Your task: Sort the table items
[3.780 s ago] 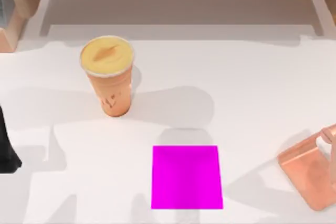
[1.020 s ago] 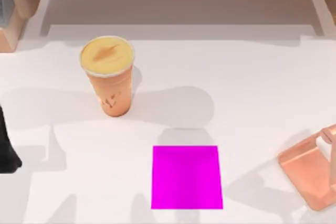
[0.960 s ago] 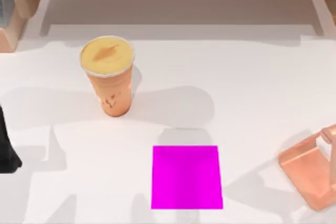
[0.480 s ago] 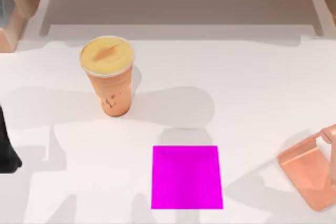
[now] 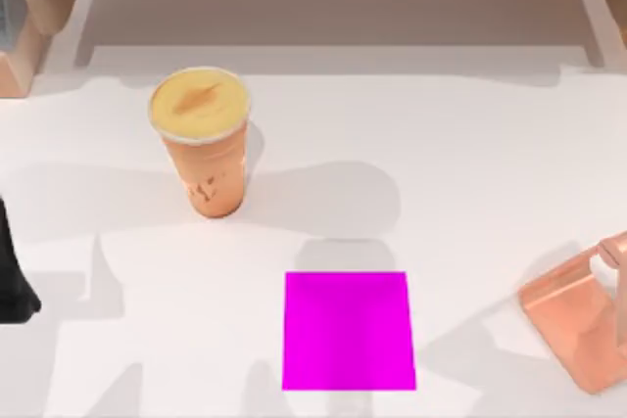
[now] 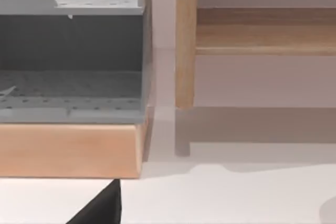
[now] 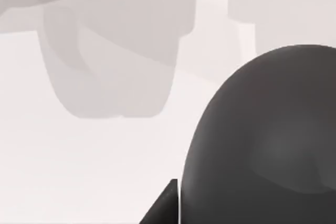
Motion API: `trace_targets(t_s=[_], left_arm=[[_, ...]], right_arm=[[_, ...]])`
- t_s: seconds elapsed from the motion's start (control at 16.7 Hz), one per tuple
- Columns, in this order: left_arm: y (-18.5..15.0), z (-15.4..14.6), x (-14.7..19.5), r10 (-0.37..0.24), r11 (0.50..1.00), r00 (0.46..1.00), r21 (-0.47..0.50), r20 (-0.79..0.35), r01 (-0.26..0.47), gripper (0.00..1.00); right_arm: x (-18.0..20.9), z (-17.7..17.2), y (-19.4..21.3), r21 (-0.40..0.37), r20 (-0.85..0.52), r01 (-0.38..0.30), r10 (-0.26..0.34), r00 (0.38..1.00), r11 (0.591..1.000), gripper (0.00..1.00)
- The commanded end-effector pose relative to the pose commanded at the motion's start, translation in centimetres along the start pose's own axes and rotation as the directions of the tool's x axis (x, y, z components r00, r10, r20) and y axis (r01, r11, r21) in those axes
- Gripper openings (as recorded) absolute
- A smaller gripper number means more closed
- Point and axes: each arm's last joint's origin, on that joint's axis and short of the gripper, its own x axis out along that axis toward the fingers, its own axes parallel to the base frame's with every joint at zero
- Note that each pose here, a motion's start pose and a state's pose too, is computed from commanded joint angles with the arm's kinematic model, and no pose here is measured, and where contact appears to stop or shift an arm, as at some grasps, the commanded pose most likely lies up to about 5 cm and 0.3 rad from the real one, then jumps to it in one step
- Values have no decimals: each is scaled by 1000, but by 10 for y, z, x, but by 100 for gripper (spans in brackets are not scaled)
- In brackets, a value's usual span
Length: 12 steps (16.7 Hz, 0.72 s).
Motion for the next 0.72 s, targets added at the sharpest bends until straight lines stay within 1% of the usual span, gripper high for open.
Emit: trace_targets(t_s=[0.06,0.12,0.18,0.24,0.3,0.36,0.42,0.48,0.54,0.6,0.66,0.72], left_arm=[[0,0,0,0,1000,1000,0,0,0,100],[0,0,0,0,1000,1000,0,0,0,100],[0,0,0,0,1000,1000,0,0,0,100],[0,0,0,0,1000,1000,0,0,0,100],[0,0,0,0,1000,1000,0,0,0,100],[0,0,0,0,1000,1000,0,0,0,100],[0,0,0,0,1000,1000,0,0,0,100],[0,0,0,0,1000,1000,0,0,0,100],[0,0,0,0,1000,1000,0,0,0,100],[0,0,0,0,1000,1000,0,0,0,100],[0,0,0,0,1000,1000,0,0,0,100],[0,0,0,0,1000,1000,0,0,0,100]], right_arm=[[-1,3,-1,-21,-4,11,-11,1000,1000,0],[-4,9,-4,-61,-10,36,-37,999,997,0],[-10,19,-7,-121,-13,77,-79,997,990,0],[-18,32,-10,-199,-11,129,-134,991,971,0],[-25,49,-12,-293,-4,182,-192,981,938,0],[-33,69,-11,-401,11,229,-245,969,887,0],[-39,93,-8,-519,34,266,-292,956,812,0],[-43,121,-2,-638,66,291,-327,943,712,0],[-46,151,10,-746,104,305,-349,932,592,0],[-47,183,26,-833,146,309,-357,923,459,0],[-46,212,45,-898,185,304,-352,917,319,0],[-43,239,66,-941,217,289,-337,916,179,0]])
